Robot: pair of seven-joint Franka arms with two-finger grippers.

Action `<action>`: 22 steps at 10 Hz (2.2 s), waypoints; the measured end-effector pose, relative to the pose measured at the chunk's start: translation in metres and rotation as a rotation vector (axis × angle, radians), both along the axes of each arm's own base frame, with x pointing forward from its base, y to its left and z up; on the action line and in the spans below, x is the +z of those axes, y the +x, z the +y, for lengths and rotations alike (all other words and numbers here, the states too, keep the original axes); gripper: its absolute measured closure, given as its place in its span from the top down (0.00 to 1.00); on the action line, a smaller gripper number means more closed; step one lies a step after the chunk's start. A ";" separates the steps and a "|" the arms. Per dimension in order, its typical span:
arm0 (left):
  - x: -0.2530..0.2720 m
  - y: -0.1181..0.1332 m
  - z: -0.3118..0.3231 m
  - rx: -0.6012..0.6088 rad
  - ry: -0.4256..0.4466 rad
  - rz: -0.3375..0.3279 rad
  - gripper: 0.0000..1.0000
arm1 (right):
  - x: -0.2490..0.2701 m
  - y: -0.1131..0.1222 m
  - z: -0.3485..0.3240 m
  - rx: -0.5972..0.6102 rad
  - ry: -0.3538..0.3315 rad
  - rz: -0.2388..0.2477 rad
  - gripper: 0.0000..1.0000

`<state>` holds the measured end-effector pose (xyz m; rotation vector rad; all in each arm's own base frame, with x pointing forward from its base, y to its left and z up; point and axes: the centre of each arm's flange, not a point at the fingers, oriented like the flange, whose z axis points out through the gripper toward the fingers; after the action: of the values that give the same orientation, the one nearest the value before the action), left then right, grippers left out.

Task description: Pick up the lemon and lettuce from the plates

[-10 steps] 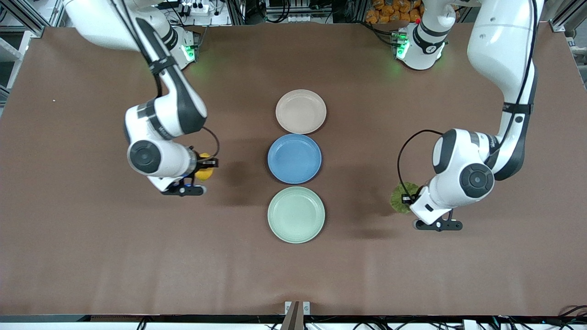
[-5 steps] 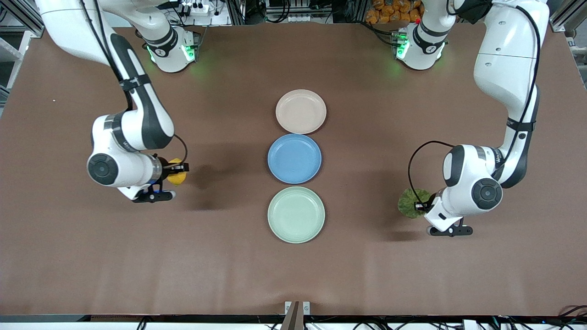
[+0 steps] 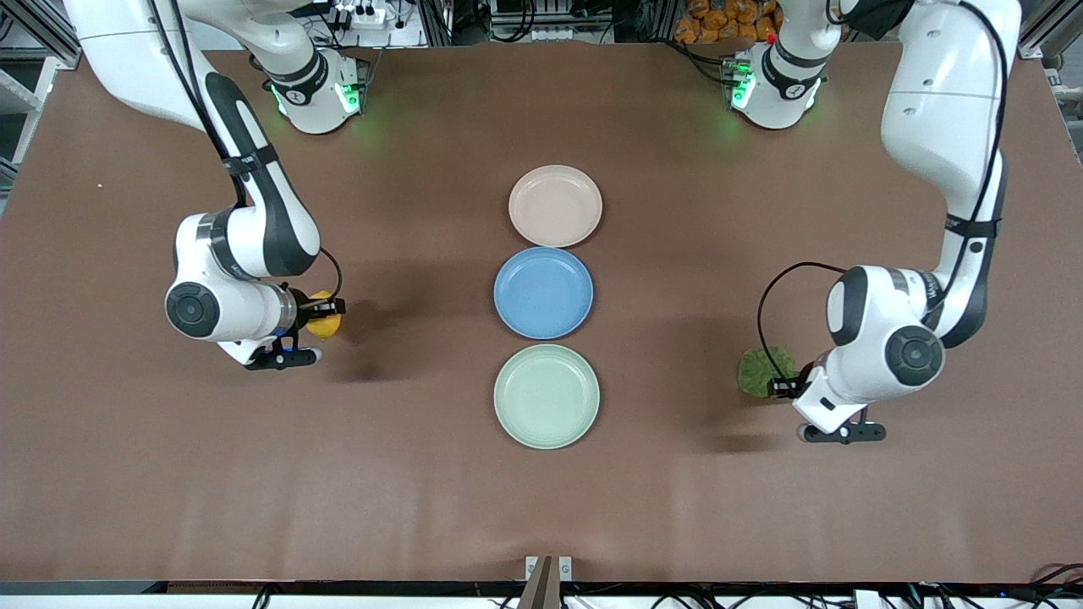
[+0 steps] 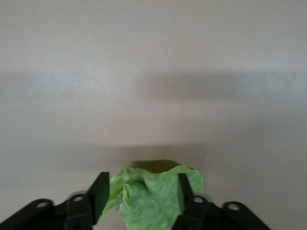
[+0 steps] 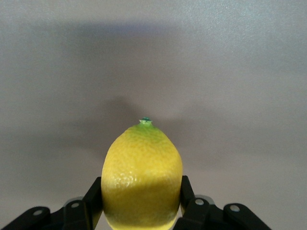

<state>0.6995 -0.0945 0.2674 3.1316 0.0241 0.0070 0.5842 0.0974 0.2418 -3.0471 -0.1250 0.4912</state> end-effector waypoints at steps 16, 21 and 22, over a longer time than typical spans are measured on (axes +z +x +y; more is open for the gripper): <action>0.329 -0.095 0.023 -0.009 0.004 -0.088 1.00 | 0.265 0.035 -0.092 -0.084 0.038 -0.115 1.00; 0.345 -0.110 0.024 -0.010 0.007 -0.064 1.00 | 0.356 0.010 -0.113 -0.069 -0.040 -0.268 1.00; 0.345 -0.111 0.024 -0.010 0.007 -0.062 1.00 | 0.362 0.007 -0.111 -0.068 -0.039 -0.279 1.00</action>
<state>0.5884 -0.0707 0.6127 3.1368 0.0076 0.1049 0.5914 -0.0132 0.6041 -3.1276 -0.0220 0.0636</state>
